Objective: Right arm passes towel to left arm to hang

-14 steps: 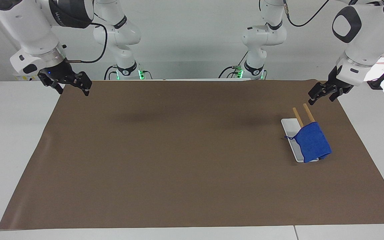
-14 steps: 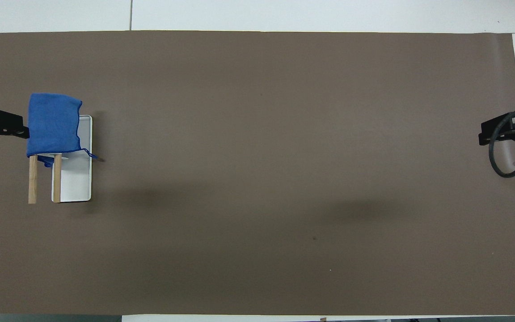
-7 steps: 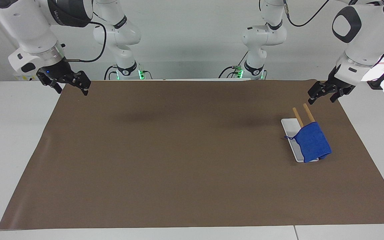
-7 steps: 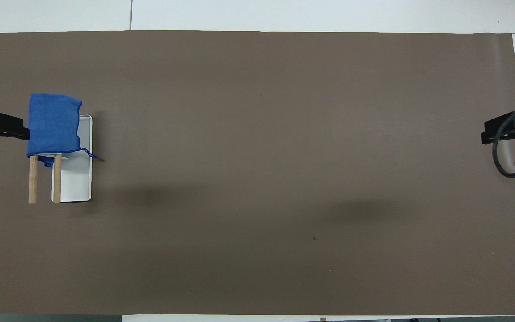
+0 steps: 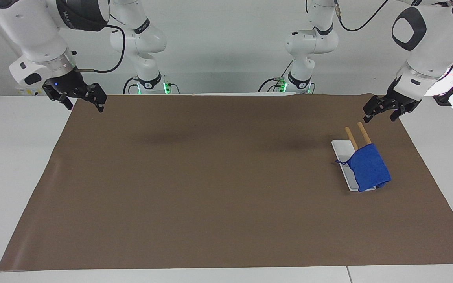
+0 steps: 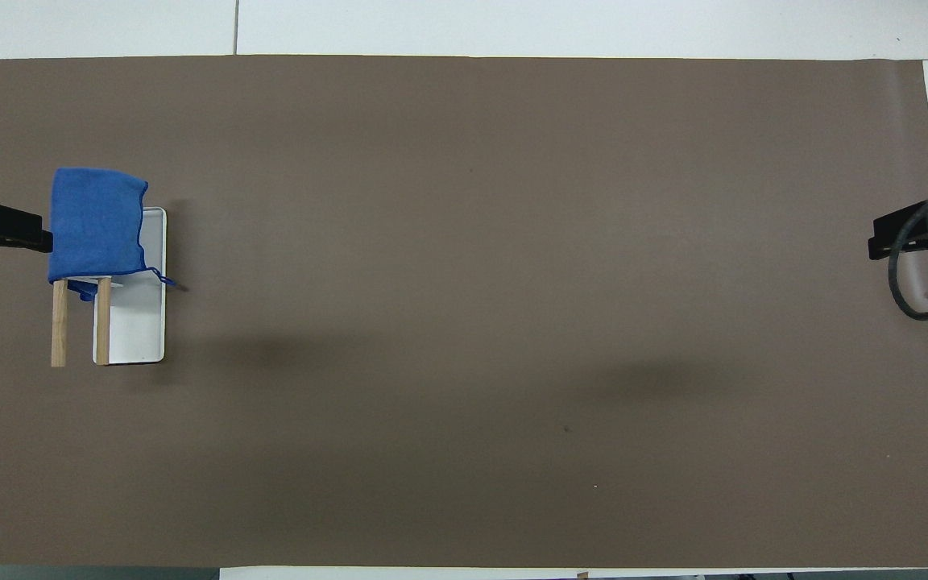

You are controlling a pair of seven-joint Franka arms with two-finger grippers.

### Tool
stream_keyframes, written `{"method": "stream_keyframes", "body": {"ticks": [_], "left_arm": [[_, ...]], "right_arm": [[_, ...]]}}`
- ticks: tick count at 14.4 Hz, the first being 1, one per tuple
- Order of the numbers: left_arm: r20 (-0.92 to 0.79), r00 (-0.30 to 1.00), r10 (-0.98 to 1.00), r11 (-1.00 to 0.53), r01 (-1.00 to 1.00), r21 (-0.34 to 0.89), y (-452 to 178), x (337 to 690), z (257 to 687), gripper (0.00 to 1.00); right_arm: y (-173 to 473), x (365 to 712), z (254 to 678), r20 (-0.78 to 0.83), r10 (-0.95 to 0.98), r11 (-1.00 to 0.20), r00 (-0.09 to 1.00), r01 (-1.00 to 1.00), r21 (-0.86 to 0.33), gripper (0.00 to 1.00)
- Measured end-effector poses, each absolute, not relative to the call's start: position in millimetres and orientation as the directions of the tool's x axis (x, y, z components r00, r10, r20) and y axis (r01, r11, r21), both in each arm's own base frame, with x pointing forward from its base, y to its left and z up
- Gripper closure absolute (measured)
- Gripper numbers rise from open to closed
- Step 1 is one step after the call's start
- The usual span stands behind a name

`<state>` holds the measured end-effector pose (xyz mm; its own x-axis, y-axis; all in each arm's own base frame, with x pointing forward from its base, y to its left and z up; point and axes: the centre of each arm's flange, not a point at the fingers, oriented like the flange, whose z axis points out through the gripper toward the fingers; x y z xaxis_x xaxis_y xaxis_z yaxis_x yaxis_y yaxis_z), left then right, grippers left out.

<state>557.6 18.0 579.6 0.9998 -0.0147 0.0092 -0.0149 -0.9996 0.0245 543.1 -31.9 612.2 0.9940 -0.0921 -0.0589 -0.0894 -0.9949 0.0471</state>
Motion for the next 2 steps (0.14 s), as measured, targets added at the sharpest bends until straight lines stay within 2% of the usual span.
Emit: {"method": "stream_keyframes", "body": {"ticks": [2], "left_arm": [[0.007, 1.000, -0.015, -1.000, -0.015, 0.025, 18.0, 557.4, 578.3, 0.00]], "right_arm": [[-31.9, 543.1, 612.2, -0.059, -0.092, -0.995, 0.994, -0.089, 0.047, 0.00]]}}
